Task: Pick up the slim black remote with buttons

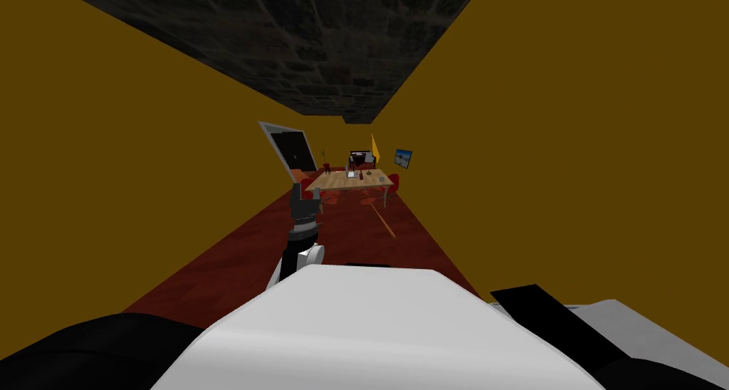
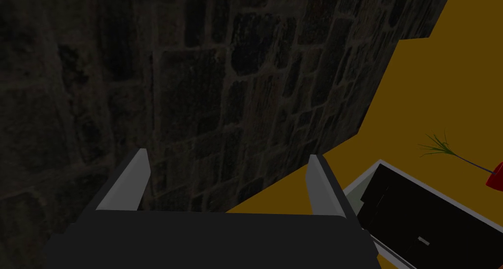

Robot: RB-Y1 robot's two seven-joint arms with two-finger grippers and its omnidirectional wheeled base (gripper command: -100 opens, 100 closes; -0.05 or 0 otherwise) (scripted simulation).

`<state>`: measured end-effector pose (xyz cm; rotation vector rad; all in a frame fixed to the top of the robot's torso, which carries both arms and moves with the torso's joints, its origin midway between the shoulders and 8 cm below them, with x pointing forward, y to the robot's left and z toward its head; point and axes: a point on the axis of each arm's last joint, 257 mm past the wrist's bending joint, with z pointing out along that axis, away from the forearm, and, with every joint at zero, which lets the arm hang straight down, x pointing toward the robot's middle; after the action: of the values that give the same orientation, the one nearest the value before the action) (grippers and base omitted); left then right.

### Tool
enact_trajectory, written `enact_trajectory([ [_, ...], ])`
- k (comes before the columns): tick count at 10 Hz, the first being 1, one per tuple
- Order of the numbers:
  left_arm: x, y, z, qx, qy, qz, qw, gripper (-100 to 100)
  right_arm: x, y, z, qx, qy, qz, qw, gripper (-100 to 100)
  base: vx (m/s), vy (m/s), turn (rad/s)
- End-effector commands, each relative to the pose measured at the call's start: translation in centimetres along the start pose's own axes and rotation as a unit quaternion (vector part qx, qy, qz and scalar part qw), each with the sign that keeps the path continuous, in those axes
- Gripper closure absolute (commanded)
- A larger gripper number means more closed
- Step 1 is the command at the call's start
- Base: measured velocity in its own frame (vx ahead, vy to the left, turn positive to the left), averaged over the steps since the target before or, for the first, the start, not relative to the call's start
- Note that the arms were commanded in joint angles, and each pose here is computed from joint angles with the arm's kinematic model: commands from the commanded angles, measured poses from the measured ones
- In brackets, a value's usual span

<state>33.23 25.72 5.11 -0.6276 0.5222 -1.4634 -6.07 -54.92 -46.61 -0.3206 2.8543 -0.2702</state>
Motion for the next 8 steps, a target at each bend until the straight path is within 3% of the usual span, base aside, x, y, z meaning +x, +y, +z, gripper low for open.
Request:
enact_trajectory([
  [1, 0.0, 0.0, 0.0, 0.000, 0.000, 0.000, 1.0000, 0, 0.0, 0.0, 0.0, 0.000, 0.000, 0.000, 1.0000, 100, 0.000, 0.000, 0.000],
  [2, 0.0, 0.0, 0.0, 0.000, 0.000, 0.000, 1.0000, 0, 0.0, 0.0, 0.0, 0.000, 0.000, 0.000, 1.0000, 100, 0.000, 0.000, 0.000],
  [3, 0.0, 0.0, 0.0, 0.000, 0.000, 0.000, 1.0000, 0, 0.0, 0.0, 0.0, 0.000, 0.000, 0.000, 1.0000, 0, 0.000, 0.000, 0.000],
  [4, 0.0, 0.0, 0.0, 0.000, 0.000, 0.000, 1.0000, 0, -0.3, -0.3, -0.6, -0.001, 0.000, -0.004, 1.0000, 100, 0.005, 0.008, -0.096],
  [7, 0.0, 0.0, 0.0, 0.000, 0.000, 0.000, 1.0000, 0, -0.6, -0.7, -1.4, -0.002, 0.000, -0.009, 1.0000, 100, 0.008, 0.016, -0.069],
  [8, 0.0, 0.0, 0.0, 0.000, 0.000, 0.000, 1.0000, 0, -0.6, -0.8, -1.5, -0.003, 0.000, -0.010, 1.0000, 0, 0.000, 0.000, 0.000],
])
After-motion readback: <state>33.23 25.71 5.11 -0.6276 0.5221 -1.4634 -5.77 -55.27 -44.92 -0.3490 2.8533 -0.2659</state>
